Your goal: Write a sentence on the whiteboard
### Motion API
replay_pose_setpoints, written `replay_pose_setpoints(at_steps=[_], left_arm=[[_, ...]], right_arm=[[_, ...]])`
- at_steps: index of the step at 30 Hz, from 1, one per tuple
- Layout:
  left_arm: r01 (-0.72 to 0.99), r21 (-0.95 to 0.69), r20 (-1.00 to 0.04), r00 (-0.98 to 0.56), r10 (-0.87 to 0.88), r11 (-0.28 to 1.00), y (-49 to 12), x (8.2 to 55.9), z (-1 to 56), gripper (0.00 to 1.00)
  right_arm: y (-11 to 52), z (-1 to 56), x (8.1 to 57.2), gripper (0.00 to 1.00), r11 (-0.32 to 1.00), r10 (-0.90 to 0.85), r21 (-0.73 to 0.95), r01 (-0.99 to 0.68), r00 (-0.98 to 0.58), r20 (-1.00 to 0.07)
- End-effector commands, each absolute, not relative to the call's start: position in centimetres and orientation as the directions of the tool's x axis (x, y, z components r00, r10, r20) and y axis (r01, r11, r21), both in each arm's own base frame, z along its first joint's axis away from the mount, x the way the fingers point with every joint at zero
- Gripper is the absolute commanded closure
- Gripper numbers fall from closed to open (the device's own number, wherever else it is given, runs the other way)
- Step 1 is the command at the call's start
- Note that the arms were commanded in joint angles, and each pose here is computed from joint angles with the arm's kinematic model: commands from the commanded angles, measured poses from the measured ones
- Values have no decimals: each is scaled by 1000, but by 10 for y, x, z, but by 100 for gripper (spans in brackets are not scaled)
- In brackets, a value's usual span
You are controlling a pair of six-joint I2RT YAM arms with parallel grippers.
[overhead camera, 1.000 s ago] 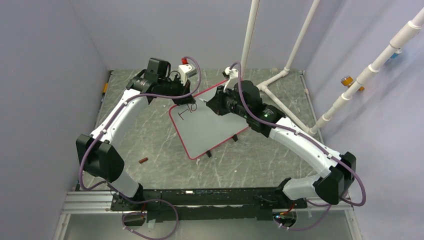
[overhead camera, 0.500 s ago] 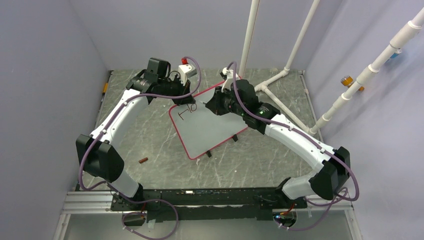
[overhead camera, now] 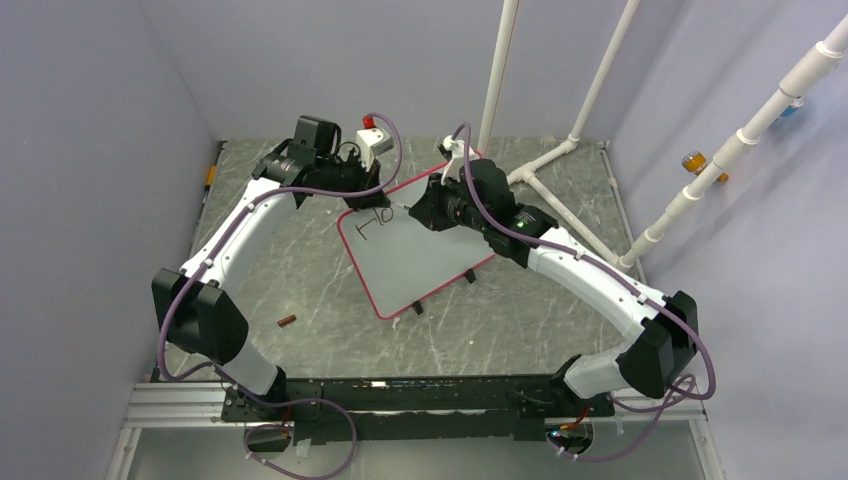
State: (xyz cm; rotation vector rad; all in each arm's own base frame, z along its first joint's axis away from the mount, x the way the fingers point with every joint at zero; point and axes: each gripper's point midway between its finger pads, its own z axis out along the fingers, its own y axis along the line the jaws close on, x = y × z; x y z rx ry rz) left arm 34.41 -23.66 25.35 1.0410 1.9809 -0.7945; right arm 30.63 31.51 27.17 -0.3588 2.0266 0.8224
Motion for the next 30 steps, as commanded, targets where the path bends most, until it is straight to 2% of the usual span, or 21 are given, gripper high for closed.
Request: replay_pose_setpoints(at_steps=[1, 12, 23, 30], left_arm=[[884, -57, -828, -301, 473, 463, -228, 346, 249, 100], [884, -53, -829, -299, 473, 465, -228, 345, 250, 100], [882, -54, -828, -301, 473, 468, -227, 345, 250, 100], [884, -56, -827, -301, 474, 463, -228, 345, 250, 100]], right_arm=[[313, 271, 307, 100, 740, 84, 425, -521, -556, -827], [297, 233, 282, 100, 748, 65, 454, -484, -627, -776], [307, 299, 276, 100, 658, 116, 479, -581, -551, -827], [309, 320, 290, 100, 670, 162, 472, -573, -508, -846]])
